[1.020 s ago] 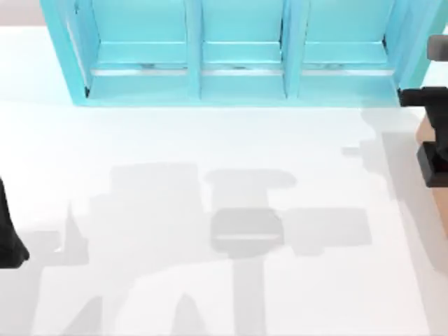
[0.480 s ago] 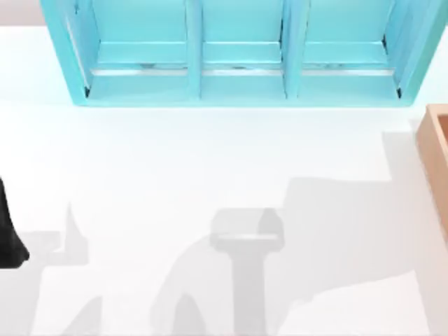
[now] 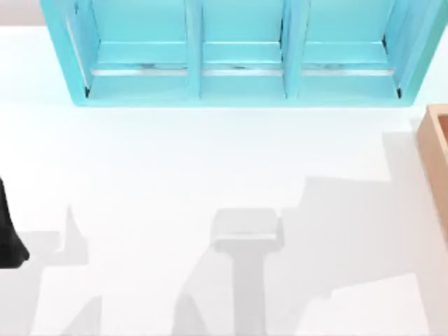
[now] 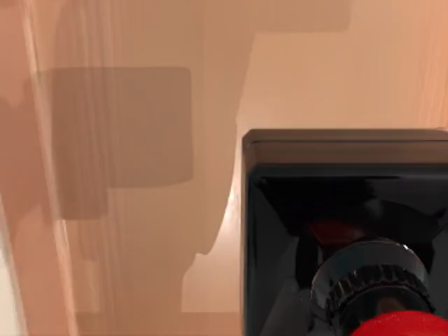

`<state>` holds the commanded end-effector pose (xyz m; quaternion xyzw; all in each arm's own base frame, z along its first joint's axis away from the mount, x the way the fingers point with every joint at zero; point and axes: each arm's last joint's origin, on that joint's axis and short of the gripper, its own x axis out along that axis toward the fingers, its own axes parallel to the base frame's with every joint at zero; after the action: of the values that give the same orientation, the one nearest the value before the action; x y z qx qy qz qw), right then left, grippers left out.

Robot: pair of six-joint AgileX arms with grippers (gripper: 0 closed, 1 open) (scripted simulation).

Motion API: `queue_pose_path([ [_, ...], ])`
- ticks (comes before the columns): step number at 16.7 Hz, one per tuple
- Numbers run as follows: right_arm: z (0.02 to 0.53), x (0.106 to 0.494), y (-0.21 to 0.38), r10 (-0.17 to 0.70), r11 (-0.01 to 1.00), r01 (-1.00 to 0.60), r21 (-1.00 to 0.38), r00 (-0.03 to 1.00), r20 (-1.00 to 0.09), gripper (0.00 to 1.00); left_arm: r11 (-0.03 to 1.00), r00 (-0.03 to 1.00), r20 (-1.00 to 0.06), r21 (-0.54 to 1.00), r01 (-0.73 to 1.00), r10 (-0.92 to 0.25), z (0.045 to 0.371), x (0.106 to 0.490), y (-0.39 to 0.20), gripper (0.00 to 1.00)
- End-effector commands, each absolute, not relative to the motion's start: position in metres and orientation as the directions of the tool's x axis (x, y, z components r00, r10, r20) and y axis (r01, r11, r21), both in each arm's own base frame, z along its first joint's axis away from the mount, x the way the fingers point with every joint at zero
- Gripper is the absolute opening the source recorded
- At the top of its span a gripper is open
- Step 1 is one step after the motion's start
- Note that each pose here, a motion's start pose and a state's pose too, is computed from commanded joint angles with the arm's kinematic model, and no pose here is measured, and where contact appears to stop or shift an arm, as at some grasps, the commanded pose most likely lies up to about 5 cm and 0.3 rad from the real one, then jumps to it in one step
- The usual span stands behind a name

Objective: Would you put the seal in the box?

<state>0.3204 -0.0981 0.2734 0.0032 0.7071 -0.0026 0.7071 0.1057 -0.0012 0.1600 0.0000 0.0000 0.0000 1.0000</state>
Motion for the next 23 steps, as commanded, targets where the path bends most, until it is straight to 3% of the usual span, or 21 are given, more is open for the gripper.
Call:
queue_pose_path([
  [5,0.230,0.318,-0.098,0.001,1.000,0.010,0.001,0.002,-1.000,0.00,1.000,1.000,0.000,0.000,0.000,0.000,0.160,0.106,-0.001,1.00],
  [9,0.228,0.318,-0.098,0.001,1.000,0.010,0.001,0.002,-1.000,0.00,1.000,1.000,0.000,0.000,0.000,0.000,0.160,0.106,-0.001,1.00],
  [22,0.228,0.318,-0.098,0.001,1.000,0.010,0.001,0.002,-1.000,0.98,1.000,1.000,0.000,0.000,0.000,0.000,0.160,0.106,-0.001,1.00],
  [23,0.228,0.318,-0.098,0.001,1.000,0.010,0.001,0.002,-1.000,1.00,1.000,1.000,0.000,0.000,0.000,0.000,0.160,0.106,-0.001,1.00],
])
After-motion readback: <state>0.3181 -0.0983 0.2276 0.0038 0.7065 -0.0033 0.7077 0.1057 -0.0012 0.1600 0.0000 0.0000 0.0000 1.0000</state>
